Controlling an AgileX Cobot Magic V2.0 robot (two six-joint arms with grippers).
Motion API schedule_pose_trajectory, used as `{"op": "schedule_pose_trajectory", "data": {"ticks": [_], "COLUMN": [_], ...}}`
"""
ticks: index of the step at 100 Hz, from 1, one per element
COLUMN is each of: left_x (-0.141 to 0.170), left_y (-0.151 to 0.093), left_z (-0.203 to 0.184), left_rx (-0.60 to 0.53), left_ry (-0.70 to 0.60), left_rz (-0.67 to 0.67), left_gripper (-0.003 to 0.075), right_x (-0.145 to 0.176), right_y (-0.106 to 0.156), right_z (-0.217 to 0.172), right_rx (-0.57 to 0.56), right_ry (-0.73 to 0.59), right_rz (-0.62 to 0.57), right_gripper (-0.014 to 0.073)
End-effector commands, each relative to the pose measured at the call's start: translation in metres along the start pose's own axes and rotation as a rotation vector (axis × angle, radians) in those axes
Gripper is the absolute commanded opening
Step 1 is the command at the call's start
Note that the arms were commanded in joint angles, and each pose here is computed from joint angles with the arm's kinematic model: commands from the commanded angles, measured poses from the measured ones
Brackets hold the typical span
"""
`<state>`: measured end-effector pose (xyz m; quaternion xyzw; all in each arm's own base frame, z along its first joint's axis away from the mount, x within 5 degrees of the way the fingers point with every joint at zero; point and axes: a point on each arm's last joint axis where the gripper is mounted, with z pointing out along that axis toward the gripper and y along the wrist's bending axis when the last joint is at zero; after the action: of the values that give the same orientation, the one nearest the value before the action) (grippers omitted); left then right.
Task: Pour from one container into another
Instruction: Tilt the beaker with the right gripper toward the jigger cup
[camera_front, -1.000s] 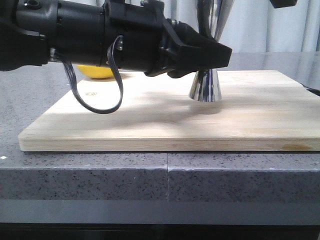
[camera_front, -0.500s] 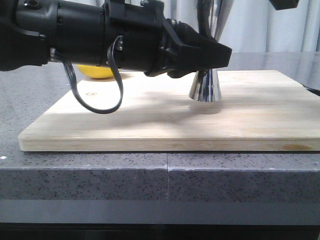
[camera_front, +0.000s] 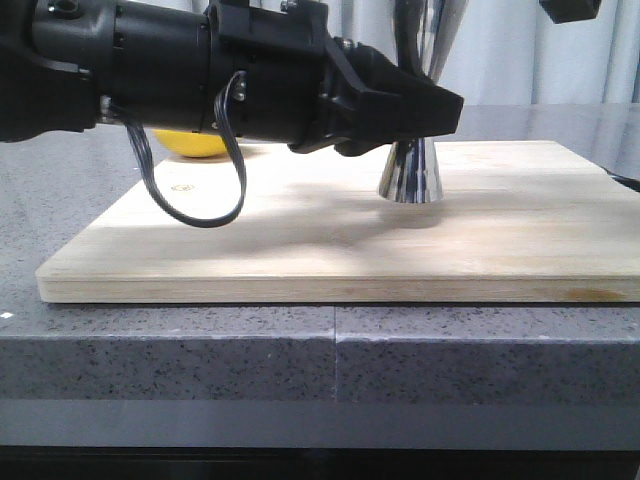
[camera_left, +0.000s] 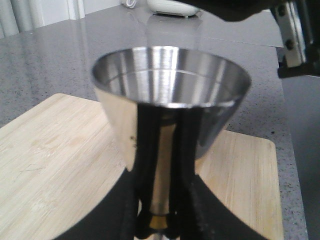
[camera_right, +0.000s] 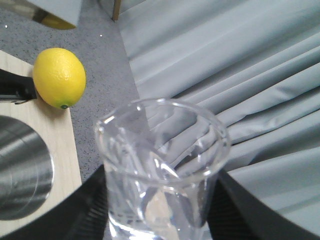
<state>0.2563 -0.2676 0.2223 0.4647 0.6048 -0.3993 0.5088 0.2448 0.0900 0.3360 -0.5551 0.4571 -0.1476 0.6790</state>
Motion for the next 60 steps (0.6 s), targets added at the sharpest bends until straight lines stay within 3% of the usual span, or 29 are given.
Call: {"op": "schedule_pose_trajectory", "data": {"ticks": [1, 60], "left_x": [-0.034, -0.034], "left_y": [-0.0034, -0.0034], "left_z": [-0.0073, -0.0073], "left_rx": [0.018, 0.018], "left_ry": [-0.143, -0.143], "left_rz": [0.017, 0.017], "left_gripper": [-0.0021, -0.0021], "right_x": [-0.0147, -0.0135], "right_y": [-0.0187, -0.0186], "right_z": [-0.0054, -0.0053], "right_rx": [0.076, 0.076], "right_ry": [-0.067, -0.052], "right_rz": [-0.017, -0.062], "right_gripper": [0.0347, 0.0347]}}
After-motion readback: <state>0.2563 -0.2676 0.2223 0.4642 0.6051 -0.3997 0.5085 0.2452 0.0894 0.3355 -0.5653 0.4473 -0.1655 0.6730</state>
